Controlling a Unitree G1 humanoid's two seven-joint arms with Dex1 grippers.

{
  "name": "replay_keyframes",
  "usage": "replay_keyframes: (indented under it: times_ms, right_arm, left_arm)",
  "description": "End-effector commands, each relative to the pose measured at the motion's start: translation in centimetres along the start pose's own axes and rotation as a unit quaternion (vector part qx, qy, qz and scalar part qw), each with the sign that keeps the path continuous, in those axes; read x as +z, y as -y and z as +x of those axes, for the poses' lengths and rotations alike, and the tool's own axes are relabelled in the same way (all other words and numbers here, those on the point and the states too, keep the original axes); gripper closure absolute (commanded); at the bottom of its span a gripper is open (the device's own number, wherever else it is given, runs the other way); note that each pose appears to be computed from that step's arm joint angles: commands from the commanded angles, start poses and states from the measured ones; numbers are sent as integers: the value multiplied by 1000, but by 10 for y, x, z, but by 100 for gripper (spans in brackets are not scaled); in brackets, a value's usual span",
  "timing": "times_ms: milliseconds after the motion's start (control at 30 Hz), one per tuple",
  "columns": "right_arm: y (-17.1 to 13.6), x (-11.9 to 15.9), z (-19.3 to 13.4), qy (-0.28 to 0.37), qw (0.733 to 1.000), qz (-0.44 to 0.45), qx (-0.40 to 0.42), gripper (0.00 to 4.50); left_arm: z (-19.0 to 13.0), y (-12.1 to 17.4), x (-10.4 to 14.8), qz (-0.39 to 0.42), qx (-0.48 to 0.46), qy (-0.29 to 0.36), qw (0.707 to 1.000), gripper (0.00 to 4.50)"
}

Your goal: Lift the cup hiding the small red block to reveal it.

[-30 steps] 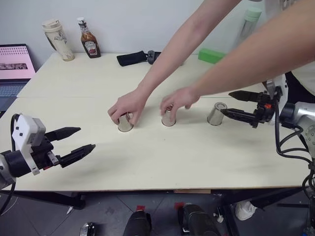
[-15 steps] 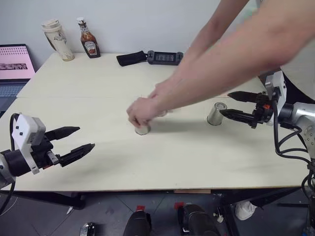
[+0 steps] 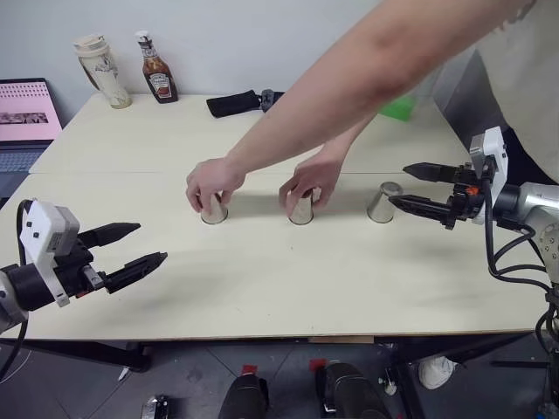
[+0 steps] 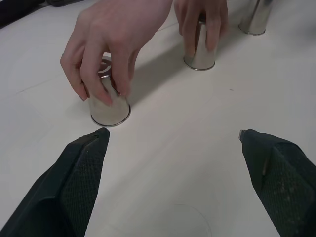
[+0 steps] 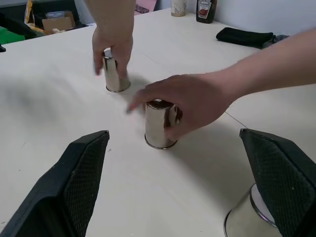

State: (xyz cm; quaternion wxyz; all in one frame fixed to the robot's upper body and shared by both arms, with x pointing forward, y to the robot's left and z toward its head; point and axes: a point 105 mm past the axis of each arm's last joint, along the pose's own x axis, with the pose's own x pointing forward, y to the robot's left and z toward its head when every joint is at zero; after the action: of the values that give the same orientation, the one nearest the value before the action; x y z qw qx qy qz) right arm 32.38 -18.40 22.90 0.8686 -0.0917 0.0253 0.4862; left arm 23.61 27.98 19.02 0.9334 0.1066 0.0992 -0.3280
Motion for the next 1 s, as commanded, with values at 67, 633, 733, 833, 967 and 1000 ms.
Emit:
replay_keyframes:
  times_ms: [67, 633, 733, 833, 967, 1000]
  right_arm:
    - [-2, 11, -3, 10, 1000, -22, -1, 0]
    - [-9, 13, 1, 8, 1000, -25, 7, 0]
    - [-10, 14, 2, 12, 1000, -26, 10, 0]
    - [-10, 14, 2, 11, 1000, -26, 10, 0]
    - [-11, 16, 4, 15, 999, -26, 14, 0]
    - [-12, 16, 6, 16, 999, -25, 17, 0]
  left_arm:
    - [0, 4, 7, 17, -5, 8, 1000, 1]
    - [3, 5, 19, 14, -13, 33, 999, 1]
    - [10, 9, 17, 13, -23, 34, 999, 1]
    - [14, 11, 18, 14, -28, 38, 999, 1]
    - [19, 13, 19, 17, -31, 42, 998, 1]
    - [21, 12, 19, 17, -27, 45, 998, 1]
